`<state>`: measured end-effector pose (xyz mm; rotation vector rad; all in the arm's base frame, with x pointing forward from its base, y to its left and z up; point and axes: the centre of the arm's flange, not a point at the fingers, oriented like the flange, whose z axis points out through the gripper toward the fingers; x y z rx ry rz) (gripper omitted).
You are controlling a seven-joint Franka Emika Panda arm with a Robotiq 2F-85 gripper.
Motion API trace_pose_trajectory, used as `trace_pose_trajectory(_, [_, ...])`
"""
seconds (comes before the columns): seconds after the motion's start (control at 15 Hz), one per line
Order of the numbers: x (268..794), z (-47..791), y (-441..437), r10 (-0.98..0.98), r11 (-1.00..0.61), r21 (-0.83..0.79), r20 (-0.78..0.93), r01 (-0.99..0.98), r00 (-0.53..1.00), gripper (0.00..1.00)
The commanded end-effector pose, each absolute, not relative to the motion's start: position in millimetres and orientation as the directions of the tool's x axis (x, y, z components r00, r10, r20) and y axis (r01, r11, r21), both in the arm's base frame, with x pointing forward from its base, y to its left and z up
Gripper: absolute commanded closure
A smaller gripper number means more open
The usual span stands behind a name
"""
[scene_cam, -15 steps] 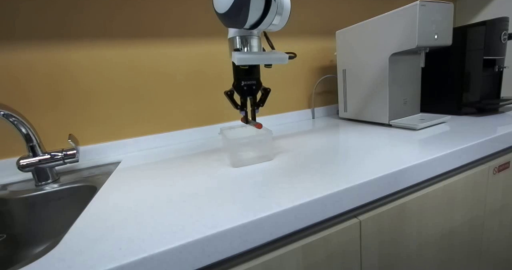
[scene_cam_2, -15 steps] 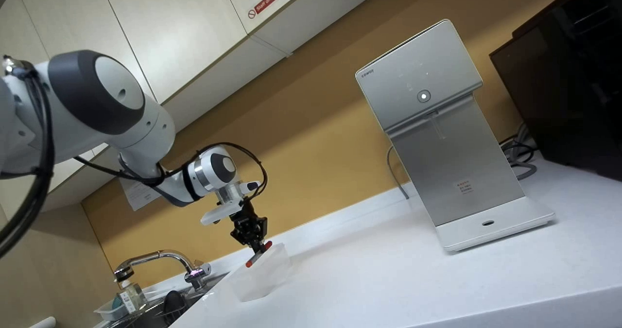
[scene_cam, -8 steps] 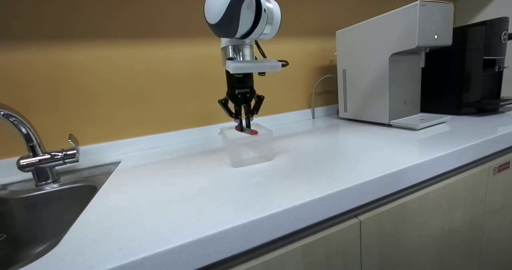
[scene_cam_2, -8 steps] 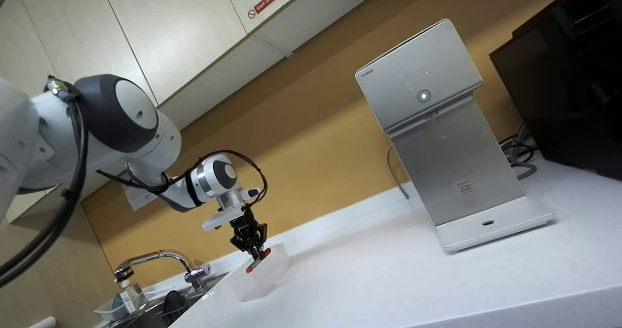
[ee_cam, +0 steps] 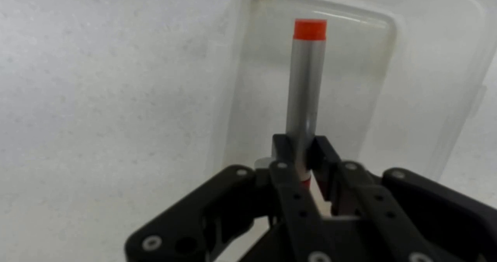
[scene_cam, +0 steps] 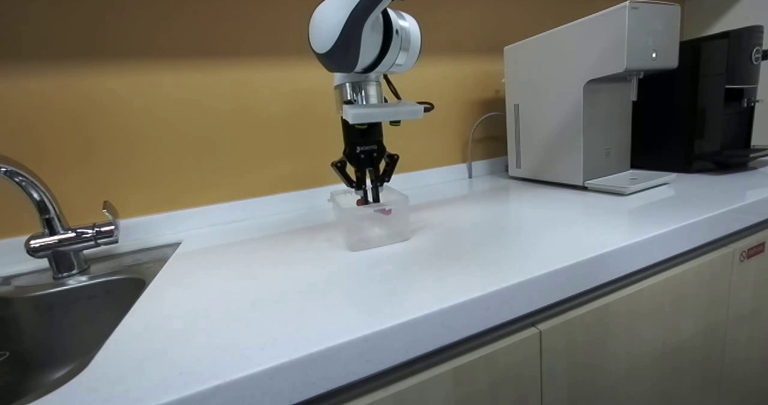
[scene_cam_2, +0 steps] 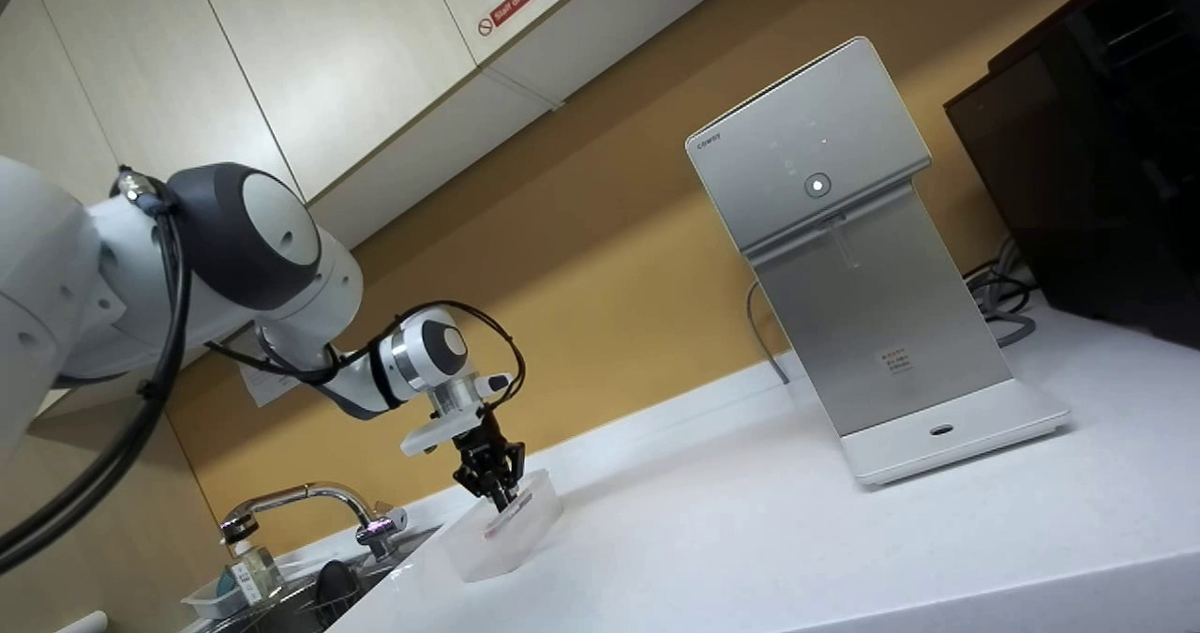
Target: Put the orange marker inside the lunchbox
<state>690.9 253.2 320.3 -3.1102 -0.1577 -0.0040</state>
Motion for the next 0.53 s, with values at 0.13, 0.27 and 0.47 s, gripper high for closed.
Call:
trace_pose_trajectory(0.13, [702.4, 306.3, 254.1, 0.083, -0.997, -0.006, -0.001, 0.083, 0.997, 0.95])
trace_pose_trajectory(0.27, [702.2, 301.3, 255.2, 0.083, -0.997, -0.008, 0.000, 0.083, 0.997, 0.95])
trace_pose_trajectory(0.47, [702.8, 295.9, 259.0, 0.085, -0.996, -0.013, 0.013, 0.085, 0.996, 0.95])
